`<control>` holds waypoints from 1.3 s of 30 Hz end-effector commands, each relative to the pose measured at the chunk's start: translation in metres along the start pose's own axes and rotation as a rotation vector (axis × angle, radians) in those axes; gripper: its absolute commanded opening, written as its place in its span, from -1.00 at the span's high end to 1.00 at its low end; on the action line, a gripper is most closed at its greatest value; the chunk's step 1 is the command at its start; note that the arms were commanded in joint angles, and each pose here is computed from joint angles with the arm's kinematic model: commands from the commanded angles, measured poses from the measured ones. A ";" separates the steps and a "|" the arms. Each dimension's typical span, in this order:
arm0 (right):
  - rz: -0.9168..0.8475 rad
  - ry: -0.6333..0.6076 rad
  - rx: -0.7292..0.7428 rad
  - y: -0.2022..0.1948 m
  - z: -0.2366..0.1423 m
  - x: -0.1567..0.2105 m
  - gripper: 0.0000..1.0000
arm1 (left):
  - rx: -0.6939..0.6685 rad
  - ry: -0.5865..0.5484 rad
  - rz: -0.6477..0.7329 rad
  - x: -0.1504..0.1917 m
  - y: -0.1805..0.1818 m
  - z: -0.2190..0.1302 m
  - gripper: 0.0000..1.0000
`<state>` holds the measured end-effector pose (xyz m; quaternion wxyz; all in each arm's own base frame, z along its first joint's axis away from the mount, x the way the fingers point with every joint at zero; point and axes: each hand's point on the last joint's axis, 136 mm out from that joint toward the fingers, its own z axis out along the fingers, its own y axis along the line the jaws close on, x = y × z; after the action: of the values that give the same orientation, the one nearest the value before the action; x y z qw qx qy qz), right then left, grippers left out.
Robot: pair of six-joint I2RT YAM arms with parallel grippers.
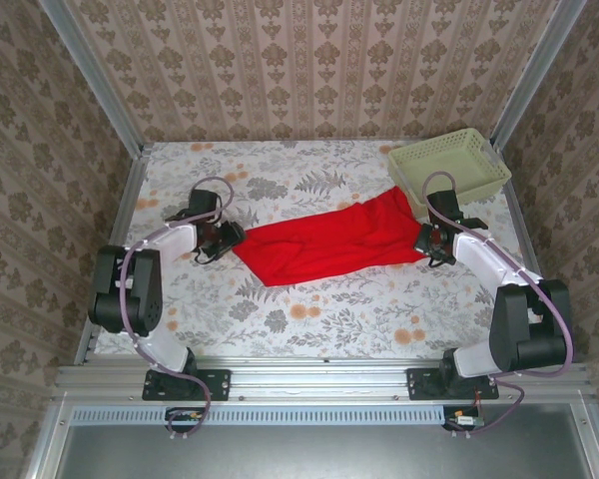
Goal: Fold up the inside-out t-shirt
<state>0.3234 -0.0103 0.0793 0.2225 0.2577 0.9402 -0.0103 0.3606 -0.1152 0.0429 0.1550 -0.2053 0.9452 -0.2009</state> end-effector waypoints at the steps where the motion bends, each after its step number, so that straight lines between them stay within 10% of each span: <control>1: -0.018 -0.016 0.039 -0.008 -0.007 -0.001 1.00 | -0.012 -0.003 -0.066 -0.006 -0.002 0.003 0.03; 8: -0.022 -0.012 0.042 -0.008 -0.006 -0.001 1.00 | -0.102 0.028 -0.059 0.002 0.018 0.007 0.46; 25: -0.016 -0.033 0.089 -0.017 -0.010 -0.006 1.00 | -0.347 0.020 -0.038 0.027 0.106 -0.039 0.79; 39: -0.019 -0.041 0.056 -0.014 -0.017 -0.005 1.00 | -0.077 -0.076 0.017 -0.027 0.035 -0.026 0.46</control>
<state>0.3178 -0.0190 0.0892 0.2332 0.2593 0.9366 -0.0326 0.3405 -0.0593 0.0487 0.1682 -0.2236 0.9494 -0.1429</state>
